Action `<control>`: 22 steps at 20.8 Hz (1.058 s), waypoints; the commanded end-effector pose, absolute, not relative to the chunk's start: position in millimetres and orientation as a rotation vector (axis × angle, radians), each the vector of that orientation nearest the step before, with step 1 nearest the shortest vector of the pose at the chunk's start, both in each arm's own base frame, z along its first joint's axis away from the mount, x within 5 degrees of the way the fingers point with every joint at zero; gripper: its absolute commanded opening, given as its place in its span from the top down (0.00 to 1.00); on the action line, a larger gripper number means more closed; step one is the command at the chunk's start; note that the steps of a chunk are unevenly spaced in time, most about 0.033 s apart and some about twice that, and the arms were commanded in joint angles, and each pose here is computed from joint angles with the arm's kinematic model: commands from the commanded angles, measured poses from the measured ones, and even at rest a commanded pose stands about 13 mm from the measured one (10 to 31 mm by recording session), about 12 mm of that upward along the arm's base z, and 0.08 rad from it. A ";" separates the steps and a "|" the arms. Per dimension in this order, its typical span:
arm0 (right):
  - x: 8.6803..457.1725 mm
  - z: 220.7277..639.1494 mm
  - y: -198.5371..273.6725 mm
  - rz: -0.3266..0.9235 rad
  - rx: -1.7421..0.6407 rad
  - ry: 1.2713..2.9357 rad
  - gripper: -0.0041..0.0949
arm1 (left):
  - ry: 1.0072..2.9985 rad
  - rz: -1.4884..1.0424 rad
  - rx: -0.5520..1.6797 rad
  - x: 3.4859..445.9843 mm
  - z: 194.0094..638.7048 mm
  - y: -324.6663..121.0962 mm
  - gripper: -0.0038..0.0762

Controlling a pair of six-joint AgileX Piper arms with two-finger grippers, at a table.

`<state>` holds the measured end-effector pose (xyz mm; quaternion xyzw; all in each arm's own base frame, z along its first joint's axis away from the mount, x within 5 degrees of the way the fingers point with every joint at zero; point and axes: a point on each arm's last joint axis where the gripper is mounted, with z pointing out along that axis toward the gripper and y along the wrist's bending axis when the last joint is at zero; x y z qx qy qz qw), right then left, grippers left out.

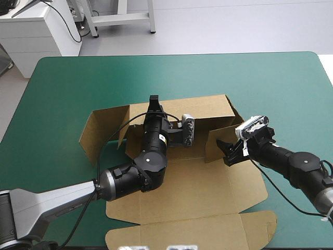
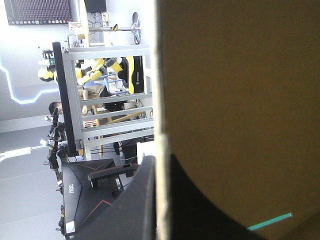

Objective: Fold the box

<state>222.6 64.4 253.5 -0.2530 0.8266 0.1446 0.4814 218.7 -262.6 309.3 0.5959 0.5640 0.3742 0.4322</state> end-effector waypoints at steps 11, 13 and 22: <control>234.7 268.6 64.6 0.323 -0.523 1.890 0.21 | 1.339 0.918 1.438 214.8 331.1 -261.4 0.96; 234.7 268.7 64.8 0.324 -0.525 1.887 0.21 | 1.336 0.913 1.440 214.7 331.0 -261.8 0.96; 243.3 259.3 72.4 0.349 -0.650 1.870 0.31 | 1.325 0.885 1.445 214.3 330.8 -264.1 0.96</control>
